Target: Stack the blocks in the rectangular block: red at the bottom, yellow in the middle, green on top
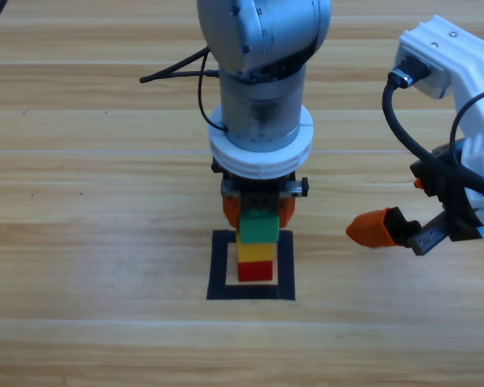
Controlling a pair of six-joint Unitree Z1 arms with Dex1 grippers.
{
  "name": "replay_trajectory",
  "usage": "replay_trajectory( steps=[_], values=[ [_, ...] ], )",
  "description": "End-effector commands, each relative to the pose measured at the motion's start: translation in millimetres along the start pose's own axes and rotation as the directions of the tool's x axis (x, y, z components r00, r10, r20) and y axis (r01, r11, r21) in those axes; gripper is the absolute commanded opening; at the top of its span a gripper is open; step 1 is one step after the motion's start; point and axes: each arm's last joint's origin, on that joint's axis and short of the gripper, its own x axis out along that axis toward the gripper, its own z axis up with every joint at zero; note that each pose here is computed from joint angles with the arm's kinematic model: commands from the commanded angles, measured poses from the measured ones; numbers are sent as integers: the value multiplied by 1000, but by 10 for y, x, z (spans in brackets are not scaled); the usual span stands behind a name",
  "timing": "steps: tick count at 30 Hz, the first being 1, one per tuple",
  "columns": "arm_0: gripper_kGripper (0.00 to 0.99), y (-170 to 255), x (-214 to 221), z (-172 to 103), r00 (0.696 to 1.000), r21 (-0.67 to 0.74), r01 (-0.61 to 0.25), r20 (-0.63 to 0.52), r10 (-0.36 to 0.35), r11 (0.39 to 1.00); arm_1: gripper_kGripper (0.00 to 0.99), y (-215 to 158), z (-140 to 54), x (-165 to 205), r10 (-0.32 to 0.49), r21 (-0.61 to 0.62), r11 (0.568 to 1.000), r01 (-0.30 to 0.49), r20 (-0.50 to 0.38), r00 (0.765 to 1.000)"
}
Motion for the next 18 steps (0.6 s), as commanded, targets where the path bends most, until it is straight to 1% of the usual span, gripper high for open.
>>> replay_trajectory(
  steps=[1,6,18],
  values=[
    [18,71,90,108,999,-11,-36,-6,36,999,986,-33,4,155,-19,5,1000,20,-51,999],
    [18,97,63,128,999,-13,-33,-3,33,999,986,-36,-6,158,-23,4,1000,23,-53,998],
    [20,91,153,131,999,-14,-51,-18,51,999,986,-30,-1,180,-23,3,1000,23,-58,998]
  ],
)
